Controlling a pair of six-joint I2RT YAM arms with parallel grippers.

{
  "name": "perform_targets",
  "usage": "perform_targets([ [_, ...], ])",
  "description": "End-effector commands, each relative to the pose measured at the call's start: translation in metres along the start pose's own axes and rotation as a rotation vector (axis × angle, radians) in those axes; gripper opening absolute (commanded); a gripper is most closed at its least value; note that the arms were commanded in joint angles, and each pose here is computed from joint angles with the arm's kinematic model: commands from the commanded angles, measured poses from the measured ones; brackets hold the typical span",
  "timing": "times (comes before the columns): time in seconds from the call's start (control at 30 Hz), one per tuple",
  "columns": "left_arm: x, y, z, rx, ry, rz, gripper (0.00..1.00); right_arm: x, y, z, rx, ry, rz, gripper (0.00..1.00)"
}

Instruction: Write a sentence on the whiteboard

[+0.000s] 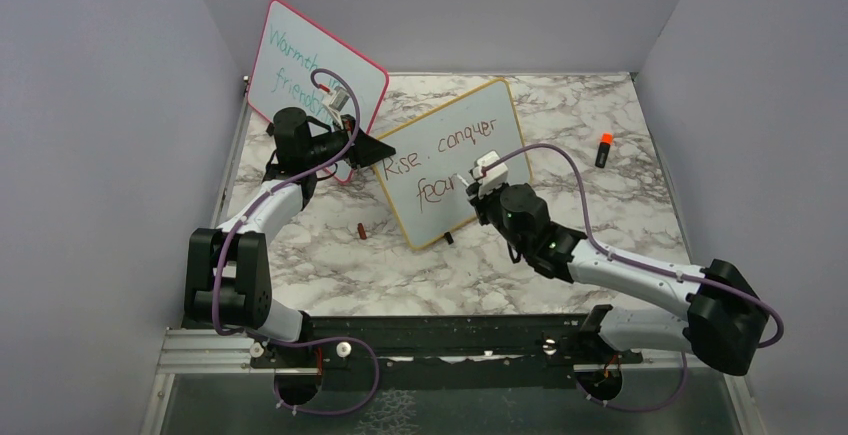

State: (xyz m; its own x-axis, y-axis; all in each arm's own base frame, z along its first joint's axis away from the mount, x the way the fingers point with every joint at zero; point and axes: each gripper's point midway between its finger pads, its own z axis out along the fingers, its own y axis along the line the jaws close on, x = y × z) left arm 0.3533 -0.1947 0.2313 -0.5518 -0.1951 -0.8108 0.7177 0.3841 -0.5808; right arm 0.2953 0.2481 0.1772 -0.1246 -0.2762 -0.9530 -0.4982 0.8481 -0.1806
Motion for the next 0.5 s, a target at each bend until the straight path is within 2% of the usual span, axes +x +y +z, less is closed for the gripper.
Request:
perform_targets([
  [0.0,0.006,0.0,-0.002,0.012,0.02,-0.011,0.0,-0.013,-0.007,-0.007,0.019,-0.034,0.037,0.01],
  [0.47,0.006,0.0,-0.002,0.012,0.02,-0.01,0.0,-0.001,-0.017,0.002,0.071,-0.009,0.044,0.01],
])
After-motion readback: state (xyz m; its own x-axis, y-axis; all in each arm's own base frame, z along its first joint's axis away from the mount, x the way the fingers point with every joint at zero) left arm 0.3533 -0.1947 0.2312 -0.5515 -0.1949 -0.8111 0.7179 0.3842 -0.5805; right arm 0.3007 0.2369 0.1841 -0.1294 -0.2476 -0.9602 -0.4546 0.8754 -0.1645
